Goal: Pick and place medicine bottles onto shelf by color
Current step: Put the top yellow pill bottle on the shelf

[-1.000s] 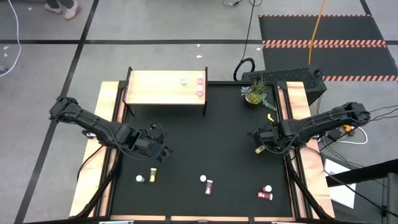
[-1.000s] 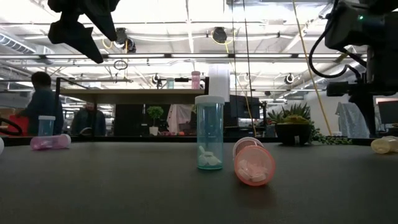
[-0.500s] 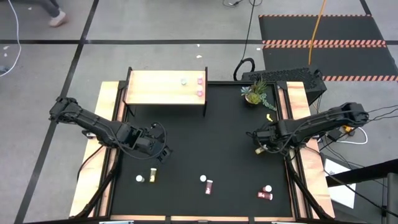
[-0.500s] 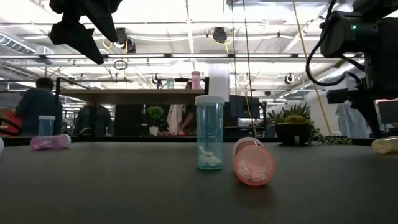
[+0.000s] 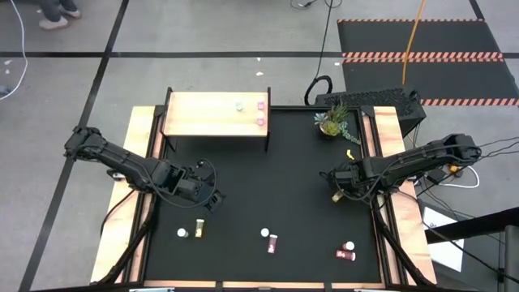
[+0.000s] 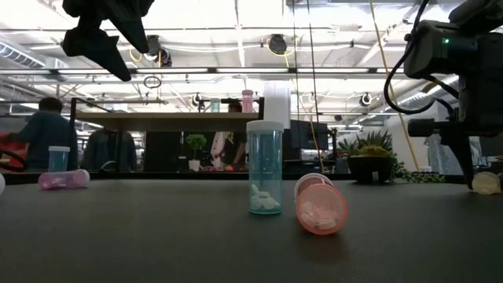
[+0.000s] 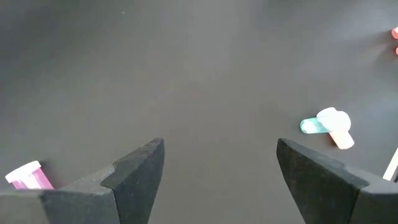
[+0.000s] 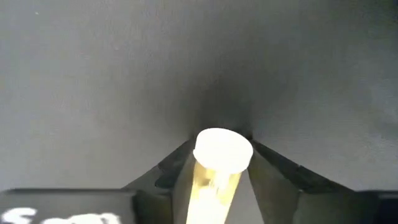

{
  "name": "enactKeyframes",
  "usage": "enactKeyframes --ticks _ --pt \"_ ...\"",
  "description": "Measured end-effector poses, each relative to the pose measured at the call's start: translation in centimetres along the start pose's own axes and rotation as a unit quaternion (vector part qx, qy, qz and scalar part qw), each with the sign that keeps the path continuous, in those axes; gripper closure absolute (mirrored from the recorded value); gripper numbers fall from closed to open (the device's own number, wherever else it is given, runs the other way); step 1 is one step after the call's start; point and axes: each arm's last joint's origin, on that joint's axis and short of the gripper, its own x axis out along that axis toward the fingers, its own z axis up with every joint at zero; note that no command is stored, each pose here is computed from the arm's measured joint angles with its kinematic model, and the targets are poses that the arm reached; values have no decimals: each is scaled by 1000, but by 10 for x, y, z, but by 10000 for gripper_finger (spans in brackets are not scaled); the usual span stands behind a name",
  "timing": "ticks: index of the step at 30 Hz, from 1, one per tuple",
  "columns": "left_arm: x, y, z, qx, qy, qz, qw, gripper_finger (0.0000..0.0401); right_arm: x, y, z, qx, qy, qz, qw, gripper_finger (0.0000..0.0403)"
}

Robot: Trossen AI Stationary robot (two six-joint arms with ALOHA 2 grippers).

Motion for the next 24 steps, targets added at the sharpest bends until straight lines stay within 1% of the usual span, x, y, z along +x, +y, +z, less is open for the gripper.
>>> enactKeyframes --ticks 3,6,10,14,20,24 --pt "0 0 0 0 0 0 1000 91 0 0 0 -4 -1 2 1000 287" --pt "0 0 0 0 0 0 1000 91 0 1 0 -12 -2 9 1000 295" --pt "1 1 1 -1 -1 2 1000 91 0 6 -2 -26 -10 50 998 296" --pt "2 2 4 3 -3 5 1000 91 -1 11 -5 -56 -21 91 994 296" --pt "2 3 7 14 -7 3 1000 91 -3 20 -9 -104 -35 153 982 296" --pt "2 0 8 17 -12 -12 1000 91 -5 24 -11 -138 -43 186 972 296"
